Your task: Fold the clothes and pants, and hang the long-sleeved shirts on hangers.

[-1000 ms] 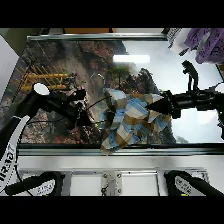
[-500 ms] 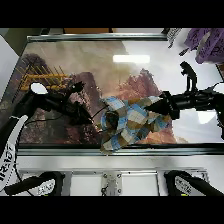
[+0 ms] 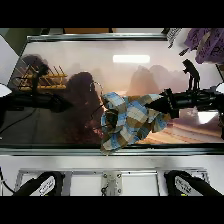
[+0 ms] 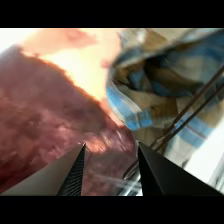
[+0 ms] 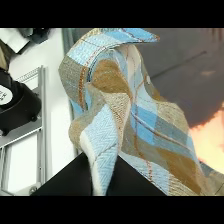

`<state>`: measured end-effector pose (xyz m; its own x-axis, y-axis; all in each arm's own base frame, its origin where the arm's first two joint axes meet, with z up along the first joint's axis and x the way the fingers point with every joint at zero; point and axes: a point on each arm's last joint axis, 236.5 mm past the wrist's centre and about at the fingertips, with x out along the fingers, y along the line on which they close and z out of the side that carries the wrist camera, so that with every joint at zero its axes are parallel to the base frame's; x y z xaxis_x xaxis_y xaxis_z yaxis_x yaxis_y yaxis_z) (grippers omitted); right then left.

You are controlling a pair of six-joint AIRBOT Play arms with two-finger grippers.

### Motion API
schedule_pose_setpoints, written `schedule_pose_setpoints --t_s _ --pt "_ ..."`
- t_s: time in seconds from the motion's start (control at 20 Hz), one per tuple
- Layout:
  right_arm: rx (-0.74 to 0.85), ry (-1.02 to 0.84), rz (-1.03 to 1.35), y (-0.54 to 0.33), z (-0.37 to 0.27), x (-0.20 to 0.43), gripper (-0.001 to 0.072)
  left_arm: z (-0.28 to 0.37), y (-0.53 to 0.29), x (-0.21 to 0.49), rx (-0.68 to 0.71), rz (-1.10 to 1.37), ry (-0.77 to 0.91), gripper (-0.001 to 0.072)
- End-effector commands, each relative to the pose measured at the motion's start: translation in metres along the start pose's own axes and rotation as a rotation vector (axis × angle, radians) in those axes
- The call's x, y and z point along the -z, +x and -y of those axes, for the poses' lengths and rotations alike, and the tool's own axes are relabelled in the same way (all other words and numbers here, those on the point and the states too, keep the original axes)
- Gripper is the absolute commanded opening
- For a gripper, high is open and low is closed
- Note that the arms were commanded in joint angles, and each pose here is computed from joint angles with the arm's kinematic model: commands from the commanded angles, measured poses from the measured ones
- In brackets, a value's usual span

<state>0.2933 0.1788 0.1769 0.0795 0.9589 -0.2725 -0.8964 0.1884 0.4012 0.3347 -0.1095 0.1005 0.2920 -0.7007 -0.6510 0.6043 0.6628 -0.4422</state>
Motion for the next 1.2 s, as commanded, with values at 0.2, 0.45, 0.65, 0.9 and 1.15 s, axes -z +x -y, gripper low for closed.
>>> schedule_pose_setpoints --t_s 0.2,0.45,0.65,0.9,1.15 --pt "0.091 -0.04 0.168 -0.007 0.005 -0.046 0.0011 -0.03 0.001 0.046 -0.149 0.149 -0.53 0.0331" --pt "0.131 -0.04 0.233 -0.011 0.013 -0.062 0.0011 -0.029 0.052 0.105 -0.031 0.09 -0.878 0.0425" --pt "0.138 -0.042 0.236 -0.012 0.014 -0.063 0.0011 -0.017 0.092 0.11 0.112 0.082 -1.067 0.072" --pt "0.138 -0.042 0.236 -0.012 0.014 -0.063 0.0012 0.0 0.141 0.078 0.207 0.148 -1.203 0.072" --pt "0.138 -0.042 0.236 -0.012 0.014 -0.063 0.0012 0.027 0.168 0.068 0.247 0.128 -1.213 0.072"
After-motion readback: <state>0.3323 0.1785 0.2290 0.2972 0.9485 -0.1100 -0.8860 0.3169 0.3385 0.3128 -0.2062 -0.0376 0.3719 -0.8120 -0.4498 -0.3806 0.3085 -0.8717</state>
